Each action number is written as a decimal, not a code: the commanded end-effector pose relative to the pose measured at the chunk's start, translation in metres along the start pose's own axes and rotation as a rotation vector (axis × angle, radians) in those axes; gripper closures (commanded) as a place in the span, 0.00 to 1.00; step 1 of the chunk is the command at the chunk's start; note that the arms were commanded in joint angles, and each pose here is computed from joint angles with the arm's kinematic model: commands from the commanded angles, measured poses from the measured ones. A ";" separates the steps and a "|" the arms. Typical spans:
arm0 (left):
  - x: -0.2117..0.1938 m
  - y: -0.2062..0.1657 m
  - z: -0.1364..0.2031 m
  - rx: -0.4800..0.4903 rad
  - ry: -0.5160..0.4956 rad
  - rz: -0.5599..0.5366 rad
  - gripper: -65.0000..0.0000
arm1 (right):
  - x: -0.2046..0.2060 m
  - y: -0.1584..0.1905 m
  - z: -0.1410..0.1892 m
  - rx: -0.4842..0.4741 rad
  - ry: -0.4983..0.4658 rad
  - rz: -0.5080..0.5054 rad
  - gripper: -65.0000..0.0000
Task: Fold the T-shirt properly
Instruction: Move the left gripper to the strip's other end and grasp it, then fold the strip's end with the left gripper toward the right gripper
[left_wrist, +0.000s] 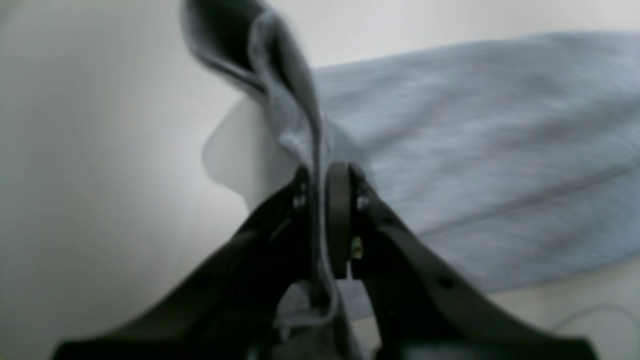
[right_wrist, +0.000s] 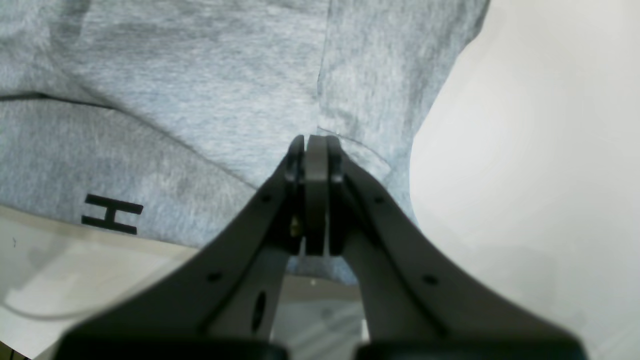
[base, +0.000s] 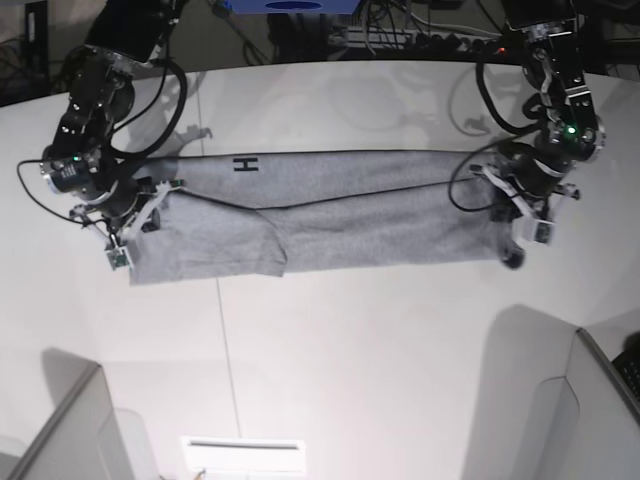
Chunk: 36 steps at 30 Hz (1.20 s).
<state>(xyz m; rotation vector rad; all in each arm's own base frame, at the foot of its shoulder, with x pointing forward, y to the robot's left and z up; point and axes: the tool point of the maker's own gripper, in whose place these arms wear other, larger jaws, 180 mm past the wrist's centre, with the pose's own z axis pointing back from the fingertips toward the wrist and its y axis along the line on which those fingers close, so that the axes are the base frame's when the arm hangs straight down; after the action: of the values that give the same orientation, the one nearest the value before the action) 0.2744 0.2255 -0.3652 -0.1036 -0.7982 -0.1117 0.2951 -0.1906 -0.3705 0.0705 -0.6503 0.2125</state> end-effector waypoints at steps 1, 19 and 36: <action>0.013 -0.005 0.002 -0.011 -0.047 -0.001 1.00 | 0.015 -0.006 0.005 -0.014 -0.049 0.007 1.00; 0.018 -0.115 -0.016 -0.231 -0.003 0.016 1.00 | 0.010 -0.005 0.004 -0.012 -0.039 0.003 1.00; 0.030 -0.164 -0.028 -0.332 0.000 0.034 1.00 | 0.007 -0.005 0.004 -0.012 -0.011 0.006 1.00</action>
<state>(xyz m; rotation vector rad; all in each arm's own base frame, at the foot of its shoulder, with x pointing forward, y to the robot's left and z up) 0.2836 0.0629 -0.3681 -0.4069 -0.7195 -0.2016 0.2883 -0.1925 -0.3757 0.0664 -0.6124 0.2108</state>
